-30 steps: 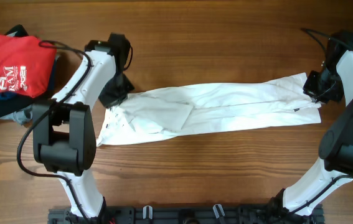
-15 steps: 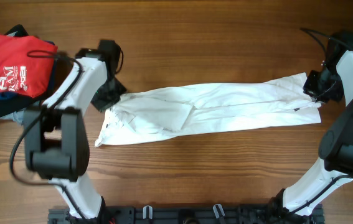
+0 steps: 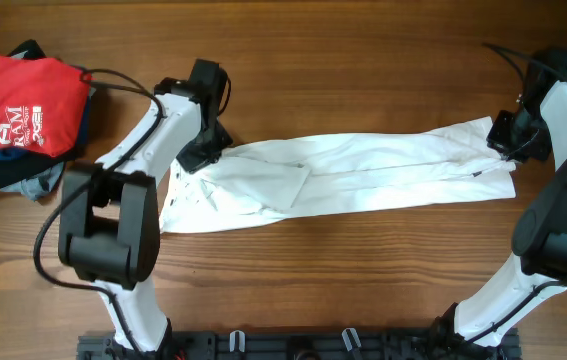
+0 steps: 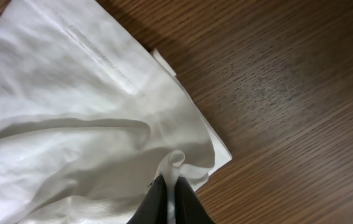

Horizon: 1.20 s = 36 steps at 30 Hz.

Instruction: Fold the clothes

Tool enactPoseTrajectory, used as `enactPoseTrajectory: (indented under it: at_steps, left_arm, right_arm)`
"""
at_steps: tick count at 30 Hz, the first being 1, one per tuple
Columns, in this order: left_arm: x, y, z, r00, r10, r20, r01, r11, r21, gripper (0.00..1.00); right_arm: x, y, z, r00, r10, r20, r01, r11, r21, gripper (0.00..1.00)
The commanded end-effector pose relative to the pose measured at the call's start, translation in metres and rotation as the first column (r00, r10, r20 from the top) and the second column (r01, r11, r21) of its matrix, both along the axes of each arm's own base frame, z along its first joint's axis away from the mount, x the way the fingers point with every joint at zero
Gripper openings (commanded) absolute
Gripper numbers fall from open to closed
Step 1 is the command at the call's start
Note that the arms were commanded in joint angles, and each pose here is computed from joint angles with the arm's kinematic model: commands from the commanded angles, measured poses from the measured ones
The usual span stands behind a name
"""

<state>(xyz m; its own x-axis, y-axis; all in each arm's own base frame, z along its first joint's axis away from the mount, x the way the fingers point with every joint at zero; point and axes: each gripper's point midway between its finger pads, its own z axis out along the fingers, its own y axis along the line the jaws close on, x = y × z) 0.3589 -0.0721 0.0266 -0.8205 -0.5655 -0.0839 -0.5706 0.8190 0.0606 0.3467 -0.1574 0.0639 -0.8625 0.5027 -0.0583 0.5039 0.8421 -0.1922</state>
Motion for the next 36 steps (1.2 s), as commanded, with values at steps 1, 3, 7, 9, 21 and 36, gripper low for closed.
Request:
enactPoseTrajectory:
  at_steps: [1,3,7,9,21,36]
  left_arm:
    - [-0.021,0.016,-0.024,0.996,0.041,-0.082,-0.039,0.999,0.020,0.04]
    - [-0.041,0.023,-0.036,0.990,0.050,-0.135,-0.046,0.998,0.035,0.04]
    - [-0.050,0.033,-0.049,0.986,0.075,-0.147,-0.070,0.997,0.037,0.04]
    - [-0.050,0.036,-0.049,0.986,0.085,-0.145,-0.080,0.996,0.036,0.04]
    - [-0.045,0.038,-0.021,0.989,0.097,-0.107,-0.096,0.995,0.019,0.15]
    - [-0.019,0.036,0.063,0.983,0.096,0.158,-0.091,0.995,-0.038,0.37]
  right_arm:
    - [-0.001,0.002,-0.004,1.000,0.009,-0.005,-0.009,1.000,0.023,0.06]
    - [-0.001,0.002,-0.004,1.000,0.009,-0.005,-0.009,1.000,0.023,0.06]
    - [-0.001,0.002,-0.004,1.000,0.009,-0.002,-0.009,1.000,0.021,0.06]
    - [0.002,0.001,-0.004,1.000,0.020,0.006,-0.020,1.000,0.018,0.16]
    - [-0.006,-0.023,-0.018,0.991,0.120,0.059,-0.129,0.976,0.175,0.50]
    - [0.000,0.024,-0.100,0.967,0.230,0.110,-0.254,0.826,0.504,0.04]
